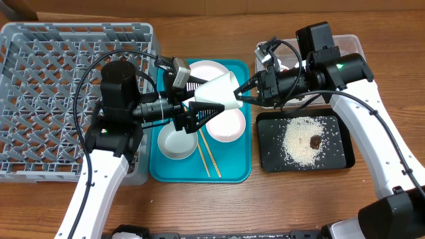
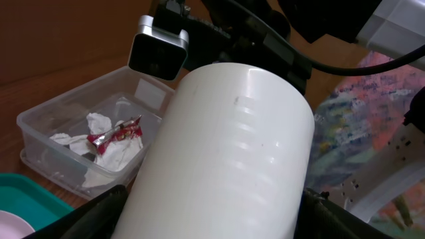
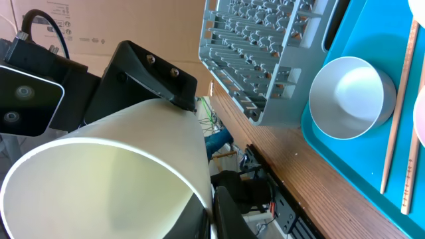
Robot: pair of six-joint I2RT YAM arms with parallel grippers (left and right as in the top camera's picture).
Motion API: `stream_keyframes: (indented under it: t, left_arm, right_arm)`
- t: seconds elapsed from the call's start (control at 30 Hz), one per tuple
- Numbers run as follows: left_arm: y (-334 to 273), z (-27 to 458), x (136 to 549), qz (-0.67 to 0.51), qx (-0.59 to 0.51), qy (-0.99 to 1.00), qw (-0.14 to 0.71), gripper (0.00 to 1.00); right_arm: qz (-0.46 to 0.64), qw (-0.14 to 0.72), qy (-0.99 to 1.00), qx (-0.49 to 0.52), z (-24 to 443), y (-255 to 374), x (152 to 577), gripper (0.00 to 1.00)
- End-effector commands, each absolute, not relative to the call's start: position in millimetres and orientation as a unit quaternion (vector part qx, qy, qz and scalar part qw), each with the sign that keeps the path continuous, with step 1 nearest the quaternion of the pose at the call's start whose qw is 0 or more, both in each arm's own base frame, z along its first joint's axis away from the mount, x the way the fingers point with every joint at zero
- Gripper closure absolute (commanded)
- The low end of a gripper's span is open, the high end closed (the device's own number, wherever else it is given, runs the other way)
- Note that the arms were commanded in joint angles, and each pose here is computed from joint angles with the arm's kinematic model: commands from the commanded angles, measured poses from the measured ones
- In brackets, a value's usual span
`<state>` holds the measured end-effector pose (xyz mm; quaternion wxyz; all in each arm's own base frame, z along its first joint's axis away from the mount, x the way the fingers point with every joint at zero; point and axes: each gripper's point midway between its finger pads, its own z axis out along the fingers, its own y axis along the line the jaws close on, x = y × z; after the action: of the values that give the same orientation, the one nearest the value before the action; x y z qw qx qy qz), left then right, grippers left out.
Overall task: Sort waste into correct bins and load items into the dishwasher
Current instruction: 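Lift the white cup and hand it to the left gripper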
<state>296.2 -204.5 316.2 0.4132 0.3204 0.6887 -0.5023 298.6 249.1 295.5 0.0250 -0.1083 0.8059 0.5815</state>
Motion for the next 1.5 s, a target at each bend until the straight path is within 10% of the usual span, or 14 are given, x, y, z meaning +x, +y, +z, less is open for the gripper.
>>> stream_keyframes:
  t: [0.0, 1.47]
  left_arm:
    - [-207.9, 324.4, 294.8, -0.507, 0.329, 0.68, 0.415, 0.22]
    - [-206.4, 328.3, 300.3, -0.496, 0.33, 0.676, 0.433, 0.15]
  right_arm:
    - [0.59, 0.024, 0.798, -0.118, 301.0, 251.4, 294.6, 0.96]
    - [0.611, 0.016, 0.781, -0.126, 309.6, 253.4, 290.2, 0.96]
